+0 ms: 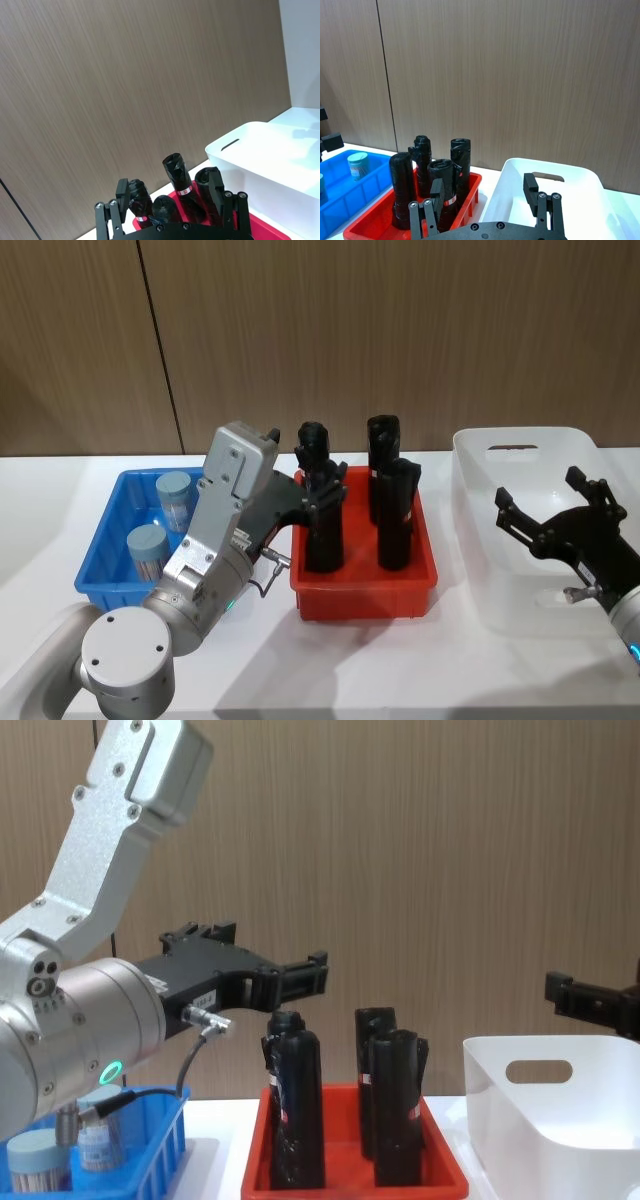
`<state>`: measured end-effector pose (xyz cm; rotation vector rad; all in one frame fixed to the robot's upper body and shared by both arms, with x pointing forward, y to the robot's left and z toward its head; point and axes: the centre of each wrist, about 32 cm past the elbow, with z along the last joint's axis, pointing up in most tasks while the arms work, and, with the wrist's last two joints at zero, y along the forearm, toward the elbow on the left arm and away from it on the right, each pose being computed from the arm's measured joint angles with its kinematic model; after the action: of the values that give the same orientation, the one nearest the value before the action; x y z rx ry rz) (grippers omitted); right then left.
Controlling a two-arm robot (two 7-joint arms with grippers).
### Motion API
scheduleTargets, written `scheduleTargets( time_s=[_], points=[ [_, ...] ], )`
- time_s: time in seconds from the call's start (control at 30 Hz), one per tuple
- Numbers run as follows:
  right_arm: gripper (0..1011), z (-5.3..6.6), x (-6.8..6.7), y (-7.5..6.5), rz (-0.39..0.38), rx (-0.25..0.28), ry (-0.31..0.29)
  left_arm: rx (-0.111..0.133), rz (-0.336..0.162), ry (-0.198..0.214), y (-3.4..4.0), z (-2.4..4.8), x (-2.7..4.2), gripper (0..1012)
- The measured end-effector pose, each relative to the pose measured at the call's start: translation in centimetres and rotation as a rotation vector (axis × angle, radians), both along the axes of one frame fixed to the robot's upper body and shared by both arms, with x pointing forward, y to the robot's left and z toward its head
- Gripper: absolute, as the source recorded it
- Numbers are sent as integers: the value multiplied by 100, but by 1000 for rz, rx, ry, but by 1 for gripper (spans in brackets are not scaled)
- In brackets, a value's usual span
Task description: Pick the cotton swabs from the blue box and place them into the white box.
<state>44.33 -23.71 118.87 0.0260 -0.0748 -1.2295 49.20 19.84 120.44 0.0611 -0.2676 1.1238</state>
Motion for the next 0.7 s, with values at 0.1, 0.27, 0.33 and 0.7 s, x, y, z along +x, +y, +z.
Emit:
scheduleTargets(
  time_s=[0.1, 0.27, 0.33, 0.7],
  points=[
    [1001, 0, 0, 0, 0, 0, 0, 0, 0, 0, 0, 0, 0, 1003],
    [1001, 0, 0, 0, 0, 0, 0, 0, 0, 0, 0, 0, 0, 1003],
    [1001, 0, 0, 0, 0, 0, 0, 0, 0, 0, 0, 0, 0, 1003],
    [1001, 0, 0, 0, 0, 0, 0, 0, 0, 0, 0, 0, 0, 1003]
  ],
)
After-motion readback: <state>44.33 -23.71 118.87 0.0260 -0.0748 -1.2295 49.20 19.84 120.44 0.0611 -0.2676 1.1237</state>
